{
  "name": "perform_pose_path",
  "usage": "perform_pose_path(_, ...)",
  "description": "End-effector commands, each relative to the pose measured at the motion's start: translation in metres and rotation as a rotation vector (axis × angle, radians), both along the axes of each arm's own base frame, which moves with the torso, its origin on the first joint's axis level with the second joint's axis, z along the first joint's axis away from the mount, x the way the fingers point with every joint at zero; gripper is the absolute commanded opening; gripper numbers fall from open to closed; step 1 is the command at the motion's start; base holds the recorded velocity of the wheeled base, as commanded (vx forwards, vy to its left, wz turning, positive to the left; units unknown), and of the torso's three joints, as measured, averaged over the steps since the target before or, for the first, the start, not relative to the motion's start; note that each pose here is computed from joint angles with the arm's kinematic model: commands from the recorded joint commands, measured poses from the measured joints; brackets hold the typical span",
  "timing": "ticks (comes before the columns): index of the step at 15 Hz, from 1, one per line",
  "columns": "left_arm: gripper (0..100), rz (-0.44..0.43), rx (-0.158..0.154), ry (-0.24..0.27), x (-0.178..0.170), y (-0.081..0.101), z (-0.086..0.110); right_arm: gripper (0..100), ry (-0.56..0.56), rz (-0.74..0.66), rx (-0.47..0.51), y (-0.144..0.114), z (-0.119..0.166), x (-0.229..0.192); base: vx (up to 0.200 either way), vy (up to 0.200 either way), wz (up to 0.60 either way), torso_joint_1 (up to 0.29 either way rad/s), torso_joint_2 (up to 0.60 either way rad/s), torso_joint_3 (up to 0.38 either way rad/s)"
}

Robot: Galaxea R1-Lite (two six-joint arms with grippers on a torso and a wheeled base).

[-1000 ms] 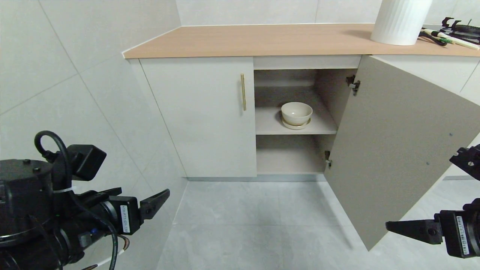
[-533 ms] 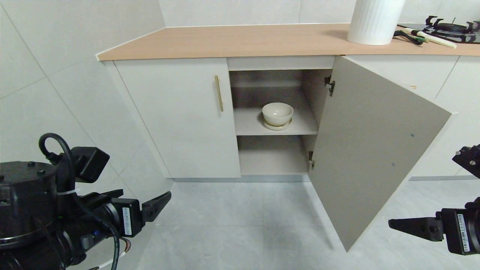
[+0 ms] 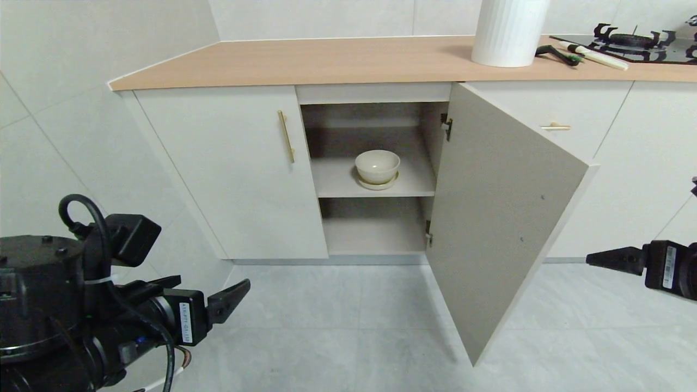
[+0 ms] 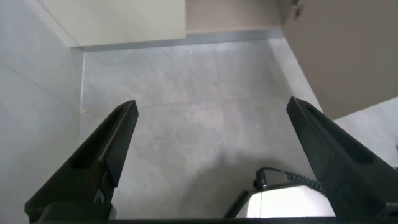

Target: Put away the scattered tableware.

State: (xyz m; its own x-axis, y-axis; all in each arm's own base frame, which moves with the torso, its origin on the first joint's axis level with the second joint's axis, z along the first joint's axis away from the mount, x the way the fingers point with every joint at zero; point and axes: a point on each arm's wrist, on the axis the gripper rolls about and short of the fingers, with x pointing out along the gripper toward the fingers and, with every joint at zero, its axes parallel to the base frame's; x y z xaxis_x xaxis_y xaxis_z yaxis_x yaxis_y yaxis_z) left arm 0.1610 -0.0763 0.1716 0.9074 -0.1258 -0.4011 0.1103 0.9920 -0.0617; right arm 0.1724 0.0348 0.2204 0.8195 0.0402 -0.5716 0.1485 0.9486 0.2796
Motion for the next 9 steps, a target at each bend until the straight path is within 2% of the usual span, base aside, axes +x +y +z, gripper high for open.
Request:
perform_pose_path(1,100,0.000,0.001,0.002,0.000,0.000,-0.001,100,-0.009,-0.134,0.008,-0.021,-0.002,0.025,0.000,0.000,0.00,0.000,0.00,0.000)
perform_pose_path(5,100,0.000,0.001,0.002,0.000,0.000,-0.001,100,-0.089,-0.252,0.128,-0.027,-0.008,0.056,0.000,0.000,0.00,0.000,0.00,0.000)
perform_pose_path(9,100,-0.001,0.001,0.003,0.000,0.000,-0.001,100,-0.113,-0.291,0.206,-0.024,-0.017,0.077,0.000,0.000,0.00,0.000,0.00,0.000)
